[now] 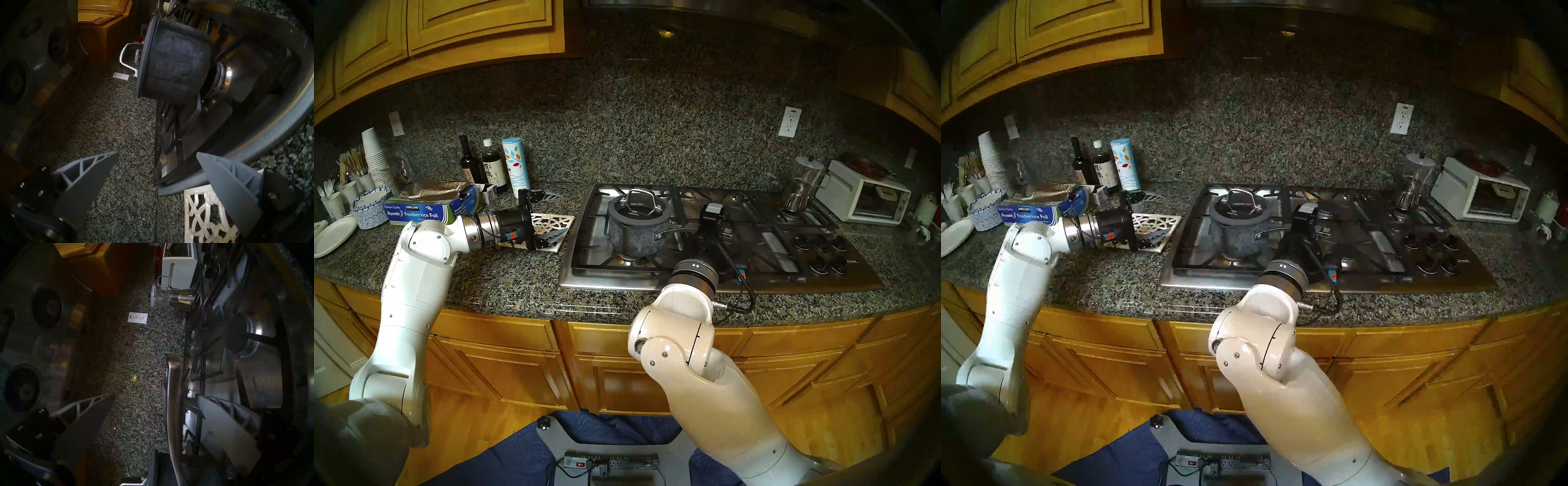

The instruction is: Pick up the pot, put it on the stove, take off the pot lid

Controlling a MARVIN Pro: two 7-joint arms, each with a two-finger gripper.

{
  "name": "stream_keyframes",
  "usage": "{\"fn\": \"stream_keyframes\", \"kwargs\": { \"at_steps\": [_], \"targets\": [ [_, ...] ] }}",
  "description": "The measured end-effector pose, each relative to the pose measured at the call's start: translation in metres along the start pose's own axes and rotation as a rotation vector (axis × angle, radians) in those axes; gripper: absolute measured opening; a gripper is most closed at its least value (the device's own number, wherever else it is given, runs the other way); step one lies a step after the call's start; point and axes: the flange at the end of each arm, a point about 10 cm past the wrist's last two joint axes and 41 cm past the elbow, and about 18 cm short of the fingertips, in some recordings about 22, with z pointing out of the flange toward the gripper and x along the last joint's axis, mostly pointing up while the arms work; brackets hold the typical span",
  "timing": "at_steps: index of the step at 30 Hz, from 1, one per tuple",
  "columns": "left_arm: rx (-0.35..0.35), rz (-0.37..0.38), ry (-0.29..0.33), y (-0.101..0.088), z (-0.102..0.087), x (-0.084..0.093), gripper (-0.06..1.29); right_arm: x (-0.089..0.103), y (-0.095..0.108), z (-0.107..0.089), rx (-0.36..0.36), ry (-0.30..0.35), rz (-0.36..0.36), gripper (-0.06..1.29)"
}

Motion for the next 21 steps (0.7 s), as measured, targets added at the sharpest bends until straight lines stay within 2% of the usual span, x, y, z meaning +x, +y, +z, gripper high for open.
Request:
{"fn": "stream_keyframes", "kwargs": {
  "at_steps": [8, 21],
  "targets": [
    [0.0, 0.0, 0.0, 0.0, 0.0, 0.0, 1.23, 0.006, 0.013, -0.004, -0.025, -0.006, -0.027, 1.22],
    [0.0, 0.0, 0.0, 0.0, 0.0, 0.0, 1.23, 0.027, 0.011, -0.009, -0.02, 0.021, -0.026, 1.22]
  ]
}}
